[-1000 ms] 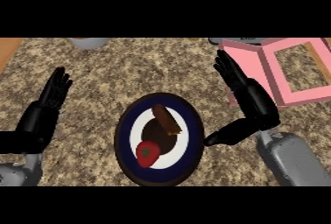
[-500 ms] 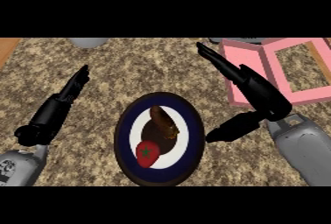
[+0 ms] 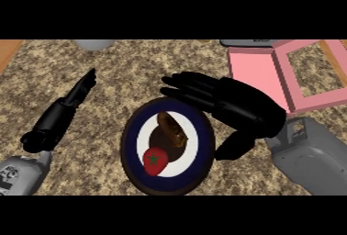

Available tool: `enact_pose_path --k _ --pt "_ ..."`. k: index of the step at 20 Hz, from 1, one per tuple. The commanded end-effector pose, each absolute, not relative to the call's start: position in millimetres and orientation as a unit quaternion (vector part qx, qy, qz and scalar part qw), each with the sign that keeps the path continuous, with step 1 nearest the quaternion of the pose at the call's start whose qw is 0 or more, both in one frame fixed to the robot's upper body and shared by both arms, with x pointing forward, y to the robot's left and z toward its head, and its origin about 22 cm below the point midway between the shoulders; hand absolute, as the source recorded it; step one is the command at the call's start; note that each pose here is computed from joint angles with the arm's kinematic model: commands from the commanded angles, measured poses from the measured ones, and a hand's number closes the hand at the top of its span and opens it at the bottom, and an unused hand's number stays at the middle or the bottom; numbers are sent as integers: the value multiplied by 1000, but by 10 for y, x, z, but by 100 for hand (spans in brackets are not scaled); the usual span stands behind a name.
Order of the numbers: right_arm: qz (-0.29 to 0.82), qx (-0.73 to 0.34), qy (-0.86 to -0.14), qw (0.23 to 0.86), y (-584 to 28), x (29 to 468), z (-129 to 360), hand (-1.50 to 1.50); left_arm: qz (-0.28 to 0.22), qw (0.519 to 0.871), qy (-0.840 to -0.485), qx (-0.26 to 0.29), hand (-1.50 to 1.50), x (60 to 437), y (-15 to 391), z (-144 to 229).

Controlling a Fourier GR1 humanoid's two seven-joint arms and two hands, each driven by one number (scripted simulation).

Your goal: Pick the tomato from the plate and place it in the cardboard box

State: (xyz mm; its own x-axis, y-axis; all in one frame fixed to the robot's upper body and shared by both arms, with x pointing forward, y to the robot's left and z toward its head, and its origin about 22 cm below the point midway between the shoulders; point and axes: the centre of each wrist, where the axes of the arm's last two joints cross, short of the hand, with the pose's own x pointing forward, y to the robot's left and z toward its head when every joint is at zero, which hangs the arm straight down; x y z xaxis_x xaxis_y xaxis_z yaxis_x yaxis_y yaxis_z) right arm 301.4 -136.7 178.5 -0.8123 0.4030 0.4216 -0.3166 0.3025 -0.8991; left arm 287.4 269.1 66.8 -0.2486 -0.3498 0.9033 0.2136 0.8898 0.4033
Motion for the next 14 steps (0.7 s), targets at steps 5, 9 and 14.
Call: enact_pose_path --k 5,9,14 --pt "723 -73 -634 264 -762 2550 1935 -150 -229 615 -753 48 0 3002 2680 764" --pt "742 -133 -605 256 -577 2246 2067 -150 -226 614 -755 43 0 2869 2746 609" --pt "762 -141 -567 280 -342 2099 1873 -150 -228 613 -755 53 0 2981 2742 795"
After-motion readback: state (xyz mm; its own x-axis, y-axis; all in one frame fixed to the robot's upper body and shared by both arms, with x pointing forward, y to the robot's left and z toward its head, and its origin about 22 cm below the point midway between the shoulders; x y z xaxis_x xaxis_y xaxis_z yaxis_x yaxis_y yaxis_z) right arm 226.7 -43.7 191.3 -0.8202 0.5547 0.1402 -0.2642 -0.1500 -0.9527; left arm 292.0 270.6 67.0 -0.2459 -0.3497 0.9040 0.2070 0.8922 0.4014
